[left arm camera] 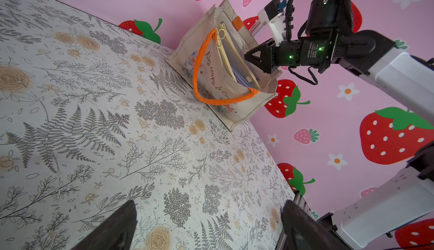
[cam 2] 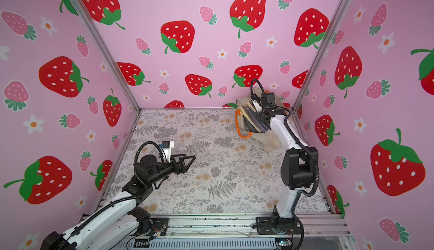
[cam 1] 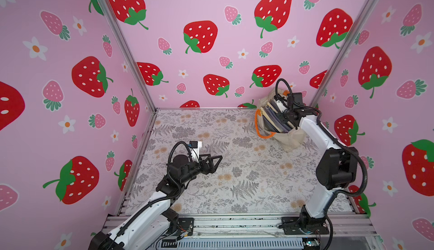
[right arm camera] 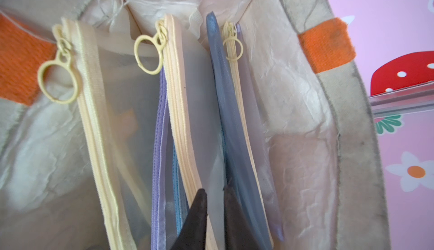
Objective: Put the pencil pouch into the canvas bag
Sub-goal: Place the pencil pouch in the canvas bag.
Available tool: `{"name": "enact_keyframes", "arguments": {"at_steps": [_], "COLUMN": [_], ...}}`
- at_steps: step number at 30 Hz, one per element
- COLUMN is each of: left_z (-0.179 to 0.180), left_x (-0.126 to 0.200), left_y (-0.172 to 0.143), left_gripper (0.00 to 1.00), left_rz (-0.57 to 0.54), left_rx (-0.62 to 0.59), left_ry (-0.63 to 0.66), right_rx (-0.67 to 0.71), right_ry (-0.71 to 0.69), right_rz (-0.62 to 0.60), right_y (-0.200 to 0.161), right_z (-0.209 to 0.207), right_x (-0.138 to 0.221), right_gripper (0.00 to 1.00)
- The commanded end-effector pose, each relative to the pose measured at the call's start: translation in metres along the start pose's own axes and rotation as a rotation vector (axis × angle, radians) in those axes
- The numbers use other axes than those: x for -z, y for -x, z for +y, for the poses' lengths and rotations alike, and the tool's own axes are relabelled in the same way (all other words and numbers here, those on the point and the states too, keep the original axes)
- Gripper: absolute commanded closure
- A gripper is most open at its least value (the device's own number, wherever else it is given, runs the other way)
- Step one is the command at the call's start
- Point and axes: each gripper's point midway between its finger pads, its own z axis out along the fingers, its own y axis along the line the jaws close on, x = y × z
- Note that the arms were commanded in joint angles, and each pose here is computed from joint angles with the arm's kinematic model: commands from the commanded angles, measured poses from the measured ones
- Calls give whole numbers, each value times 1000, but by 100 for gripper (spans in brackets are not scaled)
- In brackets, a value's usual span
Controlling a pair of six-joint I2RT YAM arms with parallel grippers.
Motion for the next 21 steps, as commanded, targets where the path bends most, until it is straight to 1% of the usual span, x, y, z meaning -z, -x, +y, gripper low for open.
{"name": "enact_keyframes", "arguments": {"at_steps": [1, 5, 6, 8, 11, 14, 15, 18, 21], "left_z": [-7, -5, -4, 3, 20, 33, 35, 46, 61], "left_x": [1, -1, -2, -4, -9, -13, -14, -9, 6], "left_y": [8, 8, 8, 6, 0, -8, -9, -10, -10], "left_gripper": [2, 2, 2, 2, 3, 2, 2, 1, 1], "left_rz": [-20, -15, -13, 6, 59, 116, 126, 145, 166], "left_rx": [-12, -11, -10, -5, 10, 25, 27, 36, 31], "left_ry": [-27, -16, -11, 27, 124, 182, 197, 283, 410], "right_rx": [-2, -5, -11, -30, -65, -125, -149, -208, -277], "right_ry": [43, 51, 48, 39, -25, -79, -85, -62, -19], "right_rz": [20, 33, 33, 4, -59, -130, -164, -244, -288], "right_y": [-5, -9, -9, -3, 13, 26, 28, 19, -12], "right_z": [8, 12, 11, 7, -10, -25, -26, -13, 10], "right_x": [-10, -15, -13, -2, 34, 84, 103, 147, 175], "right_gripper": [84, 86, 85, 80, 70, 60, 55, 40, 27]}}
